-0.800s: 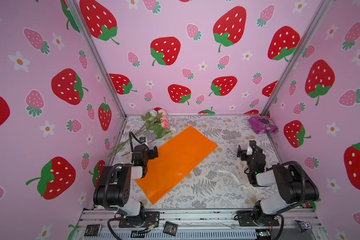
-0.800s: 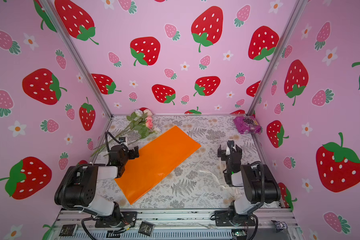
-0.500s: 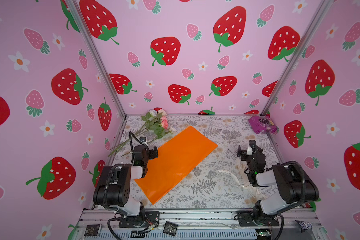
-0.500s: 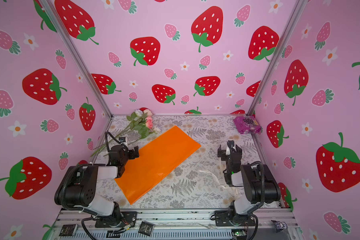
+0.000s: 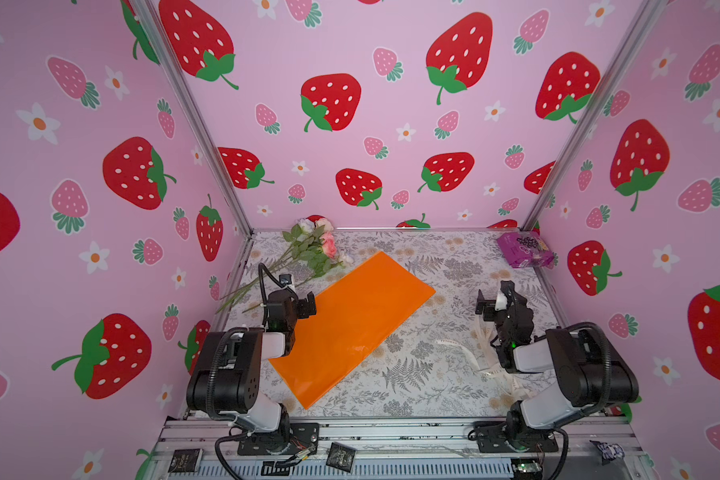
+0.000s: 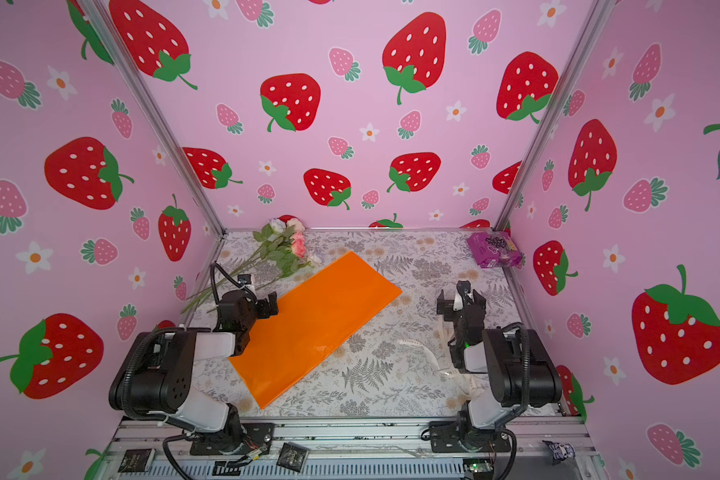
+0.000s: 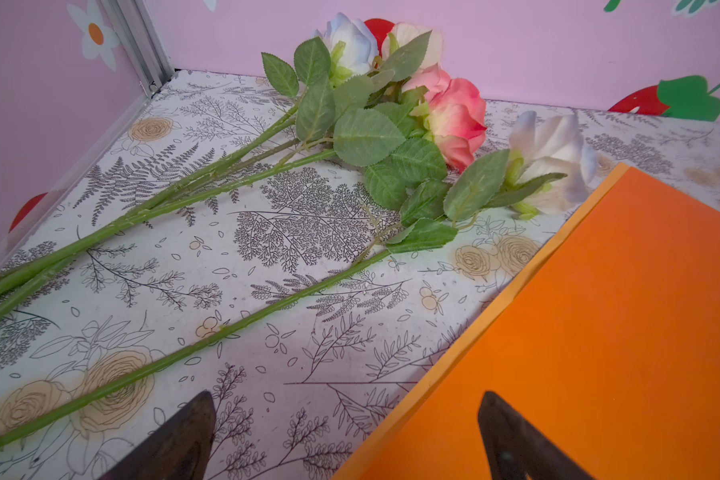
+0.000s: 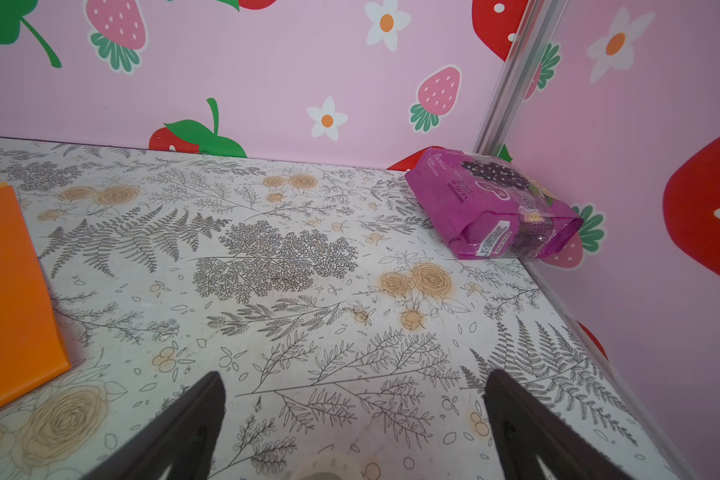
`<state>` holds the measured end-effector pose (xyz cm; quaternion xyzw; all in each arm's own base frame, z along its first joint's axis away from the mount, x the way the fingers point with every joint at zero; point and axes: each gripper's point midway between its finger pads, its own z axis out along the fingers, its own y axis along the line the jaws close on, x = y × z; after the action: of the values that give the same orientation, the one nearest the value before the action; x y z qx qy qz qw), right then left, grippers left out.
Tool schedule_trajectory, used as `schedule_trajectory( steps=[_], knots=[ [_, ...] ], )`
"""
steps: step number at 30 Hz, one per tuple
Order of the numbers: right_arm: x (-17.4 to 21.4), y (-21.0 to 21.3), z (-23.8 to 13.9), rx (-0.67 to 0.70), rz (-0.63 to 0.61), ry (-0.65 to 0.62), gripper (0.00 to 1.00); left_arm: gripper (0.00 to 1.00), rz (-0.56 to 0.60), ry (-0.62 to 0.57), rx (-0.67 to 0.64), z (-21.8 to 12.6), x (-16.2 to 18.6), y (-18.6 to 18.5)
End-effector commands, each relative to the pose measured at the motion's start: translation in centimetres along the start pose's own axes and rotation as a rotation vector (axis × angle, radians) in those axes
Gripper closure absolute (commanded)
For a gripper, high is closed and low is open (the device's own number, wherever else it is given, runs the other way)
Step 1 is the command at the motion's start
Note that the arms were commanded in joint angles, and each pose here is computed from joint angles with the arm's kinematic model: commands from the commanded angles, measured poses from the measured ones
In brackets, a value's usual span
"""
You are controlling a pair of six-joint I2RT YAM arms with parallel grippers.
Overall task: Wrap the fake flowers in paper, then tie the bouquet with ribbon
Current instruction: 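Move both grippers toward the orange paper sheet's near edges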
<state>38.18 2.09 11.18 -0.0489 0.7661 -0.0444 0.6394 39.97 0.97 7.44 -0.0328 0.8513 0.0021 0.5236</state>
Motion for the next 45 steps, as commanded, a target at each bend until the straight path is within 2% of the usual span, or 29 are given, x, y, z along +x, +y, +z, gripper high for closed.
schedule_trajectory(
  steps=[1, 15, 21, 23, 25, 27, 29, 33, 36, 37, 39, 41, 43, 45],
  knots=[
    [-0.8, 0.0, 0.2, -0.004, 0.011, -0.024, 0.0, 0.01, 0.018, -0.037, -0.006, -0.1, -1.2, 0.0],
    [-0.9, 0.3, 0.1, -0.015, 0.001, -0.03, 0.0, 0.01, 0.018, -0.039, -0.006, -0.1, -1.2, 0.0],
    [-2.1, 0.5, -1.6, 0.021, -0.03, -0.096, 0.0, 0.01, 0.022, -0.047, 0.0, -0.9, -2.0, -0.3],
    [-2.6, 0.4, -1.4, 0.029, -0.027, -0.07, 0.0, 0.01, -0.008, -0.036, -0.031, -1.4, -2.9, 0.5],
    [-2.8, 0.7, -0.7, 0.009, 0.01, 0.018, 0.0, 0.01, -0.072, 0.011, -0.031, -2.0, -3.4, 1.1],
    [-3.4, 1.9, -0.7, -0.066, 0.059, 0.073, 0.0, 0.01, -0.09, 0.044, -0.013, -2.8, -3.9, 0.8],
    [-3.6, 4.2, -1.5, -0.209, 0.058, 0.132, 0.0, 0.01, -0.138, 0.057, -0.007, -4.0, -4.3, 0.8],
    [-4.7, 8.0, -4.1, -0.442, 0.299, 0.251, 0.0, 0.01, -0.425, 0.094, -0.096, -6.8, -5.1, 1.9],
    [-4.5, 11.2, -6.3, -0.615, 0.496, 0.368, 0.01, 0.01, -0.514, 0.182, 0.009, -8.4, -4.5, 0.2],
    [-4.1, 12.4, -7.1, -0.656, 0.565, 0.413, 0.06, 0.01, -0.533, 0.205, 0.092, -8.7, -4.3, -1.2],
    [-3.5, 15.3, -8.7, -0.737, 0.587, 0.483, 0.07, 0.01, -0.55, 0.279, 0.2, -9.5, -3.5, -3.3],
    [-2.7, 17.4, -9.6, -0.736, 0.591, 0.541, 0.08, 0.01, -0.586, 0.369, 0.261, -10.1, -2.1, -4.8],
    [-2.9, 19.7, -10.8, -0.792, 0.61, 0.549, 0.08, 0.01, -0.642, 0.478, 0.257, -10.5, 0.2, -5.7],
    [-2.3, 21.1, -11.1, -0.771, 0.671, 0.586, 0.11, 0.01, -0.647, 0.567, 0.24, -11.0, 2.6, -6.8]
  ],
)
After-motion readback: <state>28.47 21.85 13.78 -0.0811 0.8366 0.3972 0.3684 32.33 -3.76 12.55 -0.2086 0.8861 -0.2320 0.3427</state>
